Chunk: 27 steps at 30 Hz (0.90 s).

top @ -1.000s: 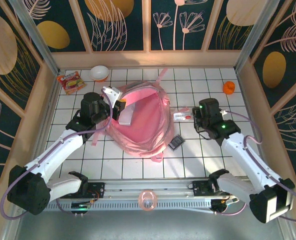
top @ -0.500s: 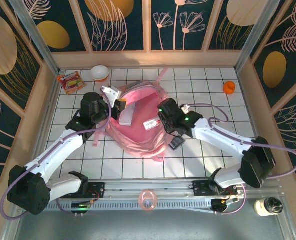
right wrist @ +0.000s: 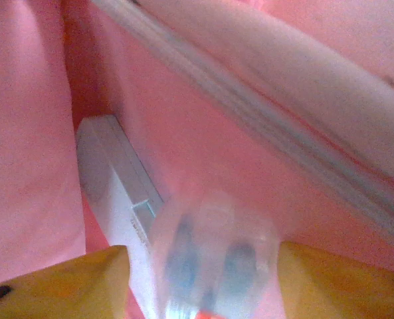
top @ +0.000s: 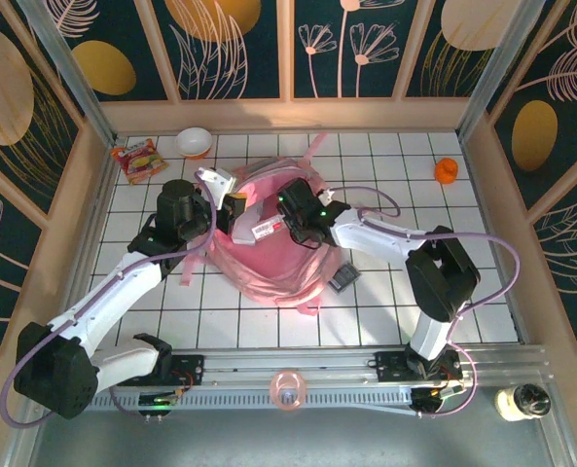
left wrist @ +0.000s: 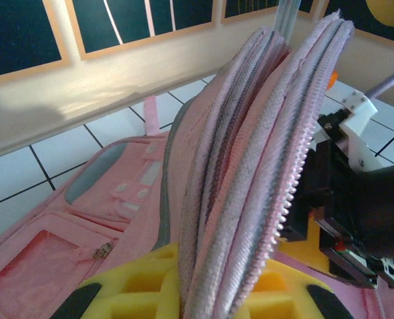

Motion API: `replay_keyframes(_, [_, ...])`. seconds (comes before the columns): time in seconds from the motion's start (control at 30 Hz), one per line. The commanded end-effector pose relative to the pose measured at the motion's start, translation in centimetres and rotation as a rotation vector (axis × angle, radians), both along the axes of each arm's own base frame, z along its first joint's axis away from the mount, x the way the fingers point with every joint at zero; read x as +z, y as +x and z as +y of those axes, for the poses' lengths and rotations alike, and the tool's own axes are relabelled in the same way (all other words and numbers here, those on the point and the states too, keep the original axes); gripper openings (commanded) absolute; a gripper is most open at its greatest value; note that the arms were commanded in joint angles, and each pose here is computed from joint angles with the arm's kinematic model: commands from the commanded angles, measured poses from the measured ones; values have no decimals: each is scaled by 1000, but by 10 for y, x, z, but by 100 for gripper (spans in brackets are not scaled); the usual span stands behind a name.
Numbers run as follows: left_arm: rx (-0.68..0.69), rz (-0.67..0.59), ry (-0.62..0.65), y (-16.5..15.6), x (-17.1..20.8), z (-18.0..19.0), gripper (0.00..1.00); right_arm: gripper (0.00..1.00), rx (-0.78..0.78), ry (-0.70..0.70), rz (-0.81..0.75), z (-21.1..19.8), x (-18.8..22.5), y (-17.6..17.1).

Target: Pack the student bag

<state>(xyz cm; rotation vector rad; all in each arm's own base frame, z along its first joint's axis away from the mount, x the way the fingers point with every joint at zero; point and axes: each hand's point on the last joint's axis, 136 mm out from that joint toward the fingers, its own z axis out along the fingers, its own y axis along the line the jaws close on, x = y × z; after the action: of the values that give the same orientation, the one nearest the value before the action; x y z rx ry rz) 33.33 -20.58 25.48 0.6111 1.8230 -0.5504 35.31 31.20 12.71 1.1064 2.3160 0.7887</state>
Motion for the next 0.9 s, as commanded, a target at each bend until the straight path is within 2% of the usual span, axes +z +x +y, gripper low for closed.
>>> replay_keyframes(0.0, [-36,-221,-140,-5,82,-5,0,73,1,2,-77,-9,19,10])
replay_keyframes(0.07, [-33,-217,-131,-4,79,-4,0,83,-3,-18,-110,-22,27,5])
replay_keyframes(0.1, [-33,-216,-129,-5,78,-4,0,84,0,-31,-120,-30,29,1])
replay_keyframes(0.2, [-33,-213,-126,-5,76,-4,0,83,2,-55,-130,-52,32,-18])
replay_keyframes(0.3, [-31,-212,-122,-5,74,-3,0,79,34,-16,-110,-57,26,-46])
replay_keyframes(0.4, [-31,-207,-121,-5,72,-4,0,74,94,50,-128,-38,26,-70])
replay_keyframes(0.53, [-36,-207,-126,-5,74,-5,0,73,171,97,-116,-4,26,-92])
replay_keyframes(0.67, [-32,-213,-128,-6,76,-3,0,70,205,106,-82,16,16,-97])
replay_keyframes(0.77, [-35,-214,-128,-7,77,-4,0,62,216,119,-64,26,7,-96])
replay_keyframes(0.87, [-38,-215,-131,-7,77,-4,0,60,217,154,-41,36,-1,-95])
